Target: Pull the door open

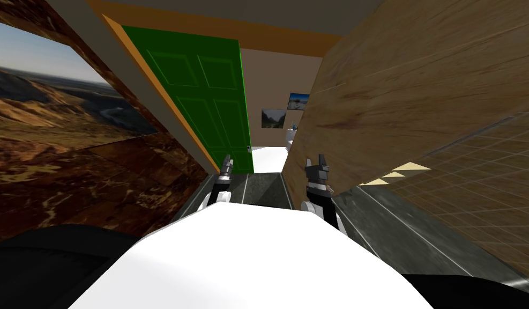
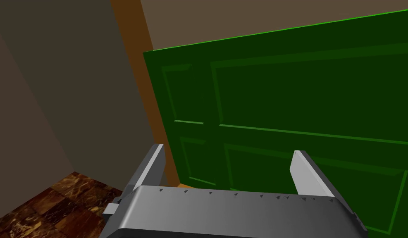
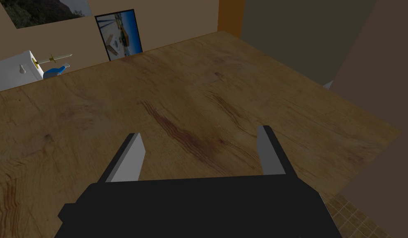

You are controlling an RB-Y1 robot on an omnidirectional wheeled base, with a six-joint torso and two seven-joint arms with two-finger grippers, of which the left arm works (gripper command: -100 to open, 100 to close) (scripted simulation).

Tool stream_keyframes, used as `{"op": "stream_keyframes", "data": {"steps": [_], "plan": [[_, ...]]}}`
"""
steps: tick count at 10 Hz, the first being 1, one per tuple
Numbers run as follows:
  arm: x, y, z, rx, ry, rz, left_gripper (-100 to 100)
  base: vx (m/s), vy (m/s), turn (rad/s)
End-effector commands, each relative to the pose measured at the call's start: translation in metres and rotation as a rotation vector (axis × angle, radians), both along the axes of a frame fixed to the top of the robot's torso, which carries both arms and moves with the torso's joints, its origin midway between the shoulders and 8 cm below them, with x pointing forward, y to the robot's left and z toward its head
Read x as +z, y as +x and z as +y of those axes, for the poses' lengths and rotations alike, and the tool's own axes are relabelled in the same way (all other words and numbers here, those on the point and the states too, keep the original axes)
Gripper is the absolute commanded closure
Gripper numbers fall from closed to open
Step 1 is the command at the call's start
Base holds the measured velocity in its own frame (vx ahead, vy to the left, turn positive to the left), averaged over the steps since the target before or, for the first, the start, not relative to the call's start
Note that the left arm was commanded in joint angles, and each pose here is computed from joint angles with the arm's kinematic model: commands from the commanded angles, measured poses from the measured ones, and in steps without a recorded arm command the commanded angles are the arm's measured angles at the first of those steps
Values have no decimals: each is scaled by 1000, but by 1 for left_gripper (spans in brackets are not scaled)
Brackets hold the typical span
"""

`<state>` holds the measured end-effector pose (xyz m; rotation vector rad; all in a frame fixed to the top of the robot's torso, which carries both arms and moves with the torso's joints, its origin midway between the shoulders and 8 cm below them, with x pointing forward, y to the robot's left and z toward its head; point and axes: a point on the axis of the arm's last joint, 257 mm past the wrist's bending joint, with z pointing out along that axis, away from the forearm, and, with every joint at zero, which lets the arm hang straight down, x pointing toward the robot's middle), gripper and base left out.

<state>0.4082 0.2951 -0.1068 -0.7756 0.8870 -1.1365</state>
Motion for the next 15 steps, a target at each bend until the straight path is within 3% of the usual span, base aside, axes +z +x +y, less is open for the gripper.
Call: {"op": "stream_keyframes", "data": {"steps": [1,15], "plan": [[-11,2,3,-1,-7,16,-100,96,3,-21],[-107,8,30,13,-82,158,-100,100,9,-25]]}}
